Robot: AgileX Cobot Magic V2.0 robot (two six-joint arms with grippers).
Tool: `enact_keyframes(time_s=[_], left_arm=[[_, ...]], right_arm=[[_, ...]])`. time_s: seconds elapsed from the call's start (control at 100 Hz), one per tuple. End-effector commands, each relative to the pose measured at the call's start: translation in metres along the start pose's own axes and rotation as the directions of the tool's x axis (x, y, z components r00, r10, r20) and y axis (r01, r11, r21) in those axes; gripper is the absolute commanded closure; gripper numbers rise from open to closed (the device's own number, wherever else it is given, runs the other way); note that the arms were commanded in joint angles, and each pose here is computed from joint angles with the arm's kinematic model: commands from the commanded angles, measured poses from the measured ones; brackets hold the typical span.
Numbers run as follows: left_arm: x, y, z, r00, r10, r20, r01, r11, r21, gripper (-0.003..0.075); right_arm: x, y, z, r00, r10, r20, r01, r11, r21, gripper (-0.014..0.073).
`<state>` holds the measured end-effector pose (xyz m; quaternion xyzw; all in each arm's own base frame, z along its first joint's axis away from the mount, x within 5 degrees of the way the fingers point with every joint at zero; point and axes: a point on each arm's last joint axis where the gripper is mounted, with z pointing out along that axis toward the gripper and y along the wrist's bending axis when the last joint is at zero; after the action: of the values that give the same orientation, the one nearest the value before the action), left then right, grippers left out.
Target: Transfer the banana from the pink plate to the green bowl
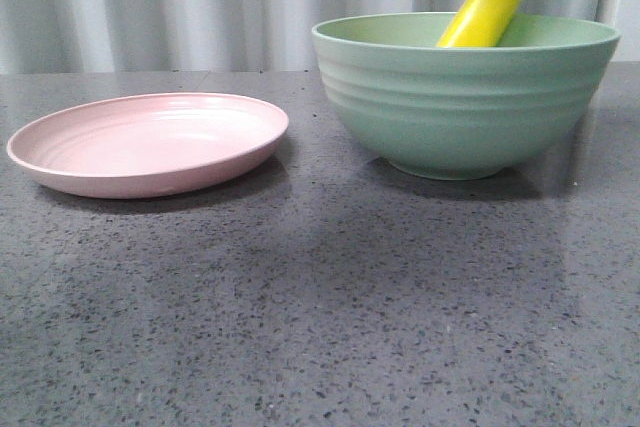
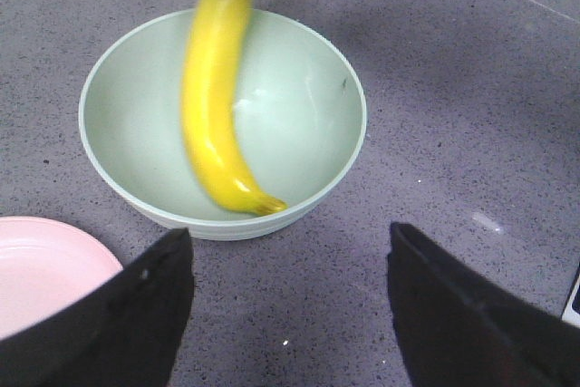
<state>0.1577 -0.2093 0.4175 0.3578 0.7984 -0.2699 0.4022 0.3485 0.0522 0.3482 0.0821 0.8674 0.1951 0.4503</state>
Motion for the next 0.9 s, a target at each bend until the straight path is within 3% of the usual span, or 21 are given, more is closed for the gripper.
enact_keyframes(time_s=[0.0,0.12,0.19,0.36,0.38,0.56,0.89], left_arm=[[-0.015,-0.005,-0.017,0.992,-0.014,0.127,0.011,1.000,0.023,0.0298],[-0.016,-0.006,-0.020,0.991,-0.013,0.134,0.010,1.000,0.024,0.0307],[-0.016,-0.006,-0.024,0.990,-0.013,0.143,0.009,1.000,0.025,0.0368],[-0.015,-0.006,-0.032,0.987,0.000,0.159,-0.002,1.000,0.017,0.0742],[-0.014,-0.006,-0.035,0.987,0.004,0.163,-0.006,1.000,0.014,0.0736],[-0.004,-0.004,-0.045,0.982,0.025,0.186,-0.024,1.000,-0.007,0.0739],[0.050,0.004,-0.072,0.916,0.042,0.398,-0.029,0.999,-0.039,0.0739]], right_arm=[[-0.019,0.009,-0.021,0.994,-0.013,0.112,0.016,0.999,-0.028,0.0237],[-0.019,0.012,-0.030,0.992,-0.075,0.103,0.078,0.997,-0.025,0.0244],[-0.019,0.013,-0.038,0.989,-0.109,0.096,0.111,0.994,-0.015,0.0290],[-0.014,0.013,-0.064,0.974,-0.225,0.018,0.225,0.974,0.036,0.0626],[-0.013,0.013,-0.067,0.971,-0.237,0.007,0.237,0.971,0.042,0.0676],[-0.001,0.013,-0.096,0.950,-0.312,-0.021,0.313,0.948,0.058,0.0671],[0.051,0.004,-0.165,0.925,-0.343,0.165,0.336,0.939,0.070,0.0671]])
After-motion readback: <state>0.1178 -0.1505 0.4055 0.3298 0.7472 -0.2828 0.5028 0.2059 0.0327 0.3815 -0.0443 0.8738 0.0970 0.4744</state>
